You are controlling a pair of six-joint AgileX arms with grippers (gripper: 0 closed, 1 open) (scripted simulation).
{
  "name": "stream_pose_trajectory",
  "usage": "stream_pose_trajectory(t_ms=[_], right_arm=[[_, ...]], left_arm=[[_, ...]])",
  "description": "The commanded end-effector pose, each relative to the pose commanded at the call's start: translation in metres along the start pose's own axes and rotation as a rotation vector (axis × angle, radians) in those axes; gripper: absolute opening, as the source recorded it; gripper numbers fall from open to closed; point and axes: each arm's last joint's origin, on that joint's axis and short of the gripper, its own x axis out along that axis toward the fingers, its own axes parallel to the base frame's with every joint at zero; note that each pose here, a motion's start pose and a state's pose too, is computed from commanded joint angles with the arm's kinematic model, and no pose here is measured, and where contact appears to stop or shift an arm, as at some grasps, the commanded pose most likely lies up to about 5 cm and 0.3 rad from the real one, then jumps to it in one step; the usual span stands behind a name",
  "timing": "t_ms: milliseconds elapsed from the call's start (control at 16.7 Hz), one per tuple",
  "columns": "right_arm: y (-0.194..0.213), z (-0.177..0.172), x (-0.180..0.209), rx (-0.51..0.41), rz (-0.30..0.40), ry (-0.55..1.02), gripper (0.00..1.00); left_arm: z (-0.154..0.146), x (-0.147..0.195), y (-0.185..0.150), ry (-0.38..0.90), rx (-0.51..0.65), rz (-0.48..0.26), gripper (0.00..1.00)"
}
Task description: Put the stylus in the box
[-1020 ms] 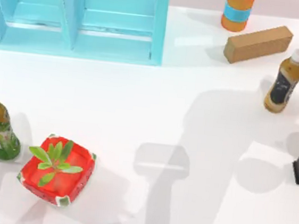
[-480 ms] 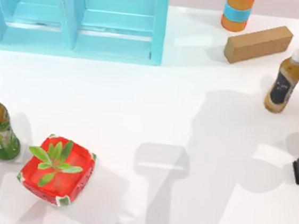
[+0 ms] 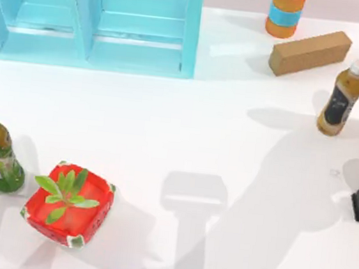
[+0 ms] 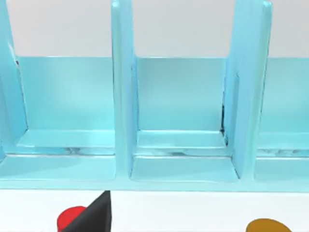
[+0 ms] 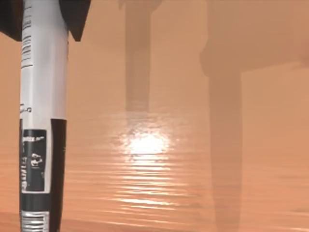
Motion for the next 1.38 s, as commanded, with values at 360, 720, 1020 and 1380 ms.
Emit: stream_pose_trajectory(t_ms=[360, 720, 1020, 1380], right_arm=[[-0.0011, -0.0002, 0.0020, 0.006, 0.006, -0.002, 0.08], [-0.0011, -0.0002, 0.0020, 0.006, 0.006, -0.002, 0.53], [-0.0011, -0.0002, 0.0020, 0.006, 0.006, -0.002, 0.90], [-0.0011, -0.0002, 0.0020, 0.006, 0.006, -0.002, 1.00]], left_arm=[[0.0000, 0.0000, 0.0000, 0.000, 0.000, 0.000, 1.00], [0.0000, 0.0000, 0.0000, 0.000, 0.000, 0.000, 1.00], [0.0000, 0.0000, 0.0000, 0.000, 0.000, 0.000, 1.00], [0.0000, 0.0000, 0.0000, 0.000, 0.000, 0.000, 1.00]])
